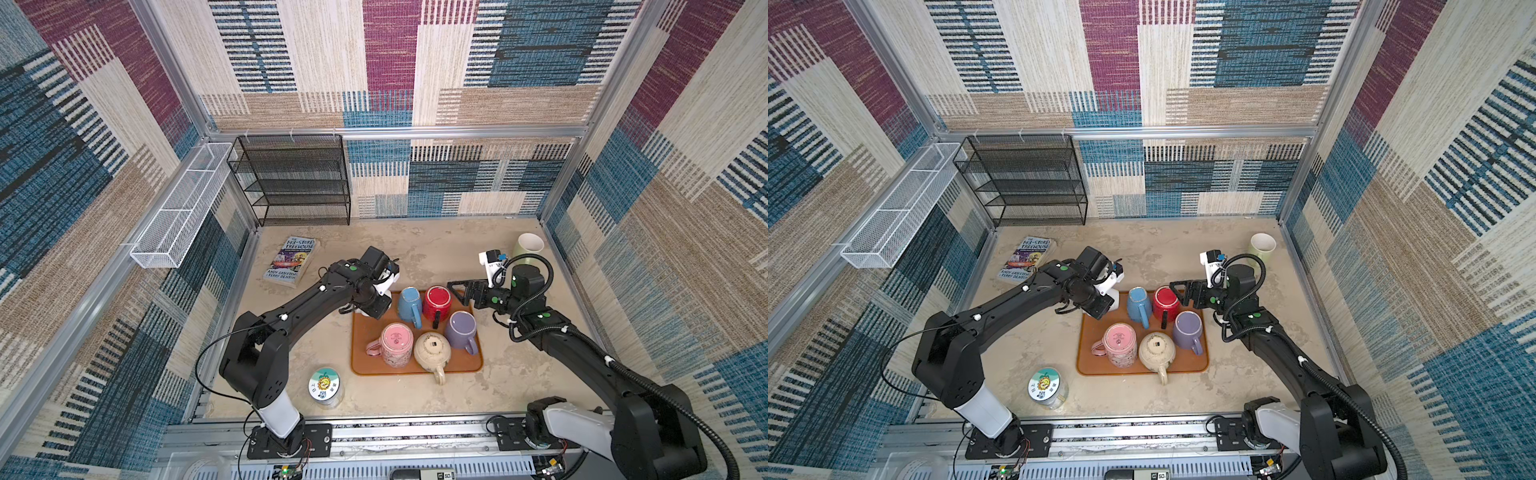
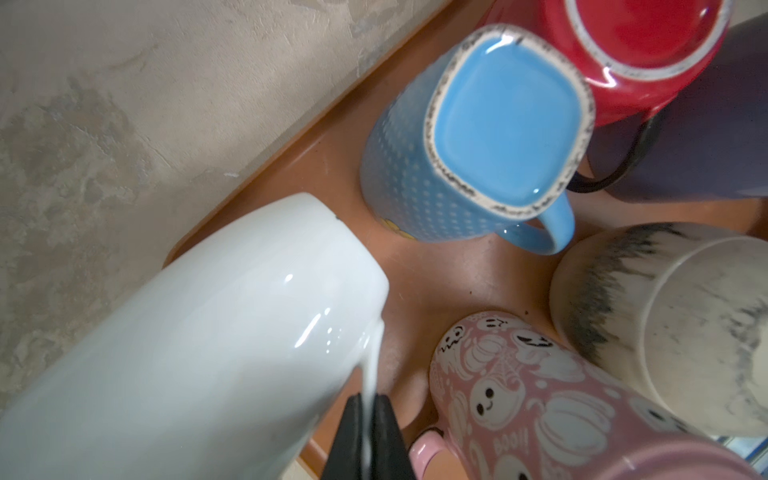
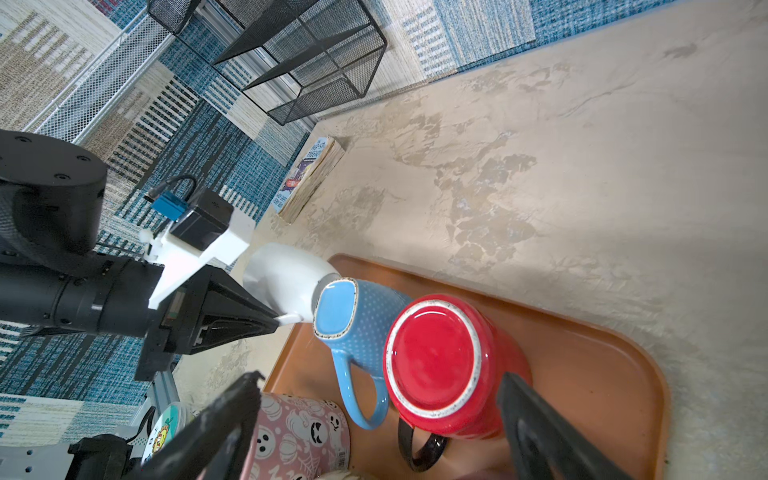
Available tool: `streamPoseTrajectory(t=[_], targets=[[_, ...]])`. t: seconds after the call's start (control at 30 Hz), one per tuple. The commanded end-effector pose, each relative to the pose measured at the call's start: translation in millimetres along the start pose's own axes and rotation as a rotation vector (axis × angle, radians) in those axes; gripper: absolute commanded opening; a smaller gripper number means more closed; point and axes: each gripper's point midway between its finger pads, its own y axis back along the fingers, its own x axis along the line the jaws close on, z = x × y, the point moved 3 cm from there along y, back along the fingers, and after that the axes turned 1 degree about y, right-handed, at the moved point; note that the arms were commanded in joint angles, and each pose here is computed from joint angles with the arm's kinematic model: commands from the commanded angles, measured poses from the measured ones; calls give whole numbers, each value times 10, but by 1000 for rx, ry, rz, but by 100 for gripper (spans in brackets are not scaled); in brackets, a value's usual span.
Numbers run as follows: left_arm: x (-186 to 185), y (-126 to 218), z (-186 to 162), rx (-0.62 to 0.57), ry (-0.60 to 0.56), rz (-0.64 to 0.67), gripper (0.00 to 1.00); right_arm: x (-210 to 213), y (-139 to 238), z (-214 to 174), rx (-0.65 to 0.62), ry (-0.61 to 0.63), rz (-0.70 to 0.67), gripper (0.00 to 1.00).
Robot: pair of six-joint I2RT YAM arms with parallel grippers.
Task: Turn the mug right side up
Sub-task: 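Lift the white mug off the tray with the left gripper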
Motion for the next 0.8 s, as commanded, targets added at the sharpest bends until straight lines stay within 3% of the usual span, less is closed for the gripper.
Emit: streamPoseTrajectory(t=[0.0, 0.4, 0.77], targets=[[-8, 140, 74, -39, -2, -1, 0, 52, -3, 53, -10, 22, 22, 92], [-73, 366, 86, -67, 12, -38, 0, 70, -44, -20, 33, 14, 32, 92], [-62, 240, -11, -13, 129, -97, 0, 114, -179, -132, 102, 19, 46, 91]])
